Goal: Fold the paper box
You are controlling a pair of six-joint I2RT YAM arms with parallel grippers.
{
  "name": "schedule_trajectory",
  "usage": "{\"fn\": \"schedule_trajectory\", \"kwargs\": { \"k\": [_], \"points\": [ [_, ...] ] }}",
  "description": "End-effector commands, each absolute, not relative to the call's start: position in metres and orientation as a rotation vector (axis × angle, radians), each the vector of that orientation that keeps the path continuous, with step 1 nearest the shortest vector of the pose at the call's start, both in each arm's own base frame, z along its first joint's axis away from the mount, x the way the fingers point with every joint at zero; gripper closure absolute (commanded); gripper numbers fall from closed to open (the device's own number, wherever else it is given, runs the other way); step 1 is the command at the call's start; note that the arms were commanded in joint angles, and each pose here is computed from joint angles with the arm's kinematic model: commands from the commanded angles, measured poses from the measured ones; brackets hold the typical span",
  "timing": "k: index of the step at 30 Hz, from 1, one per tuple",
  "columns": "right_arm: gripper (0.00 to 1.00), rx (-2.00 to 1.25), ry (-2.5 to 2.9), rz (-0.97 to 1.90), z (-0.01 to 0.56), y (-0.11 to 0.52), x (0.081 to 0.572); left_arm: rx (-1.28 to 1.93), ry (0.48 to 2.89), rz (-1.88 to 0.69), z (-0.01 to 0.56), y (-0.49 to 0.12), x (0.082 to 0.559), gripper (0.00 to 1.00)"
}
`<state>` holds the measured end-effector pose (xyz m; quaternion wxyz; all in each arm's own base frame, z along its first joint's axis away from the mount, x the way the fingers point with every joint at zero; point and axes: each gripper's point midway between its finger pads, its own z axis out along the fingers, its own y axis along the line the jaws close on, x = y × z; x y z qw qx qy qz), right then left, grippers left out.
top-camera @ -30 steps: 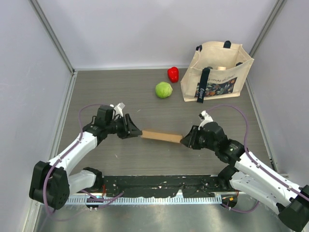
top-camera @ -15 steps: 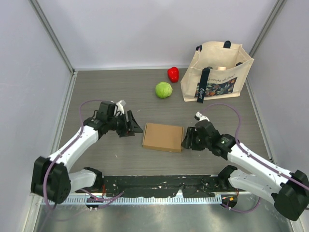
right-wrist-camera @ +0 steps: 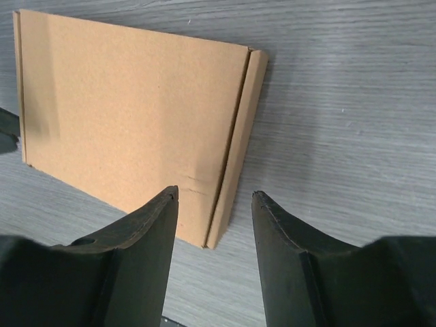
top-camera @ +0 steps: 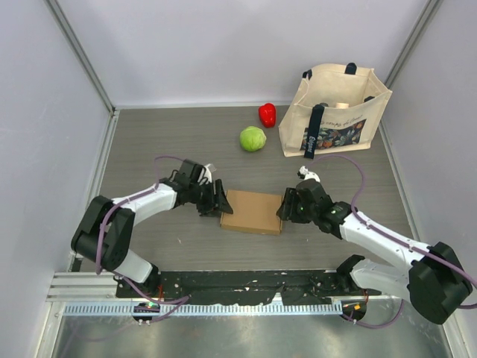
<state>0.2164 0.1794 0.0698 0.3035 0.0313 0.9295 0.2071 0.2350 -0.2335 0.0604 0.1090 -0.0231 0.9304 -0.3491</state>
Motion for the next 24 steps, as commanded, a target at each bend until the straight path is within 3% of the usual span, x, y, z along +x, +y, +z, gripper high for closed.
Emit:
{"fn": "schedule_trajectory", "kwargs": {
  "k": [1, 18, 24],
  "points": [
    [0.46, 0.079, 2.404, 0.549, 0.067, 0.185, 0.238, 0.007, 2.668, -1.068, 0.062, -0.259, 0.247, 0.43],
    [0.46, 0.063, 2.466, 0.614, 0.050, 0.193, 0.227, 0.063, 2.678, -1.138, 0.060, -0.292, 0.224, 0.53],
    [0.46, 0.316, 2.418, 0.368, 0.057, 0.152, 0.240, 0.118, 2.687, -1.204, 0.061, -0.319, 0.218, 0.53]
  ]
}}
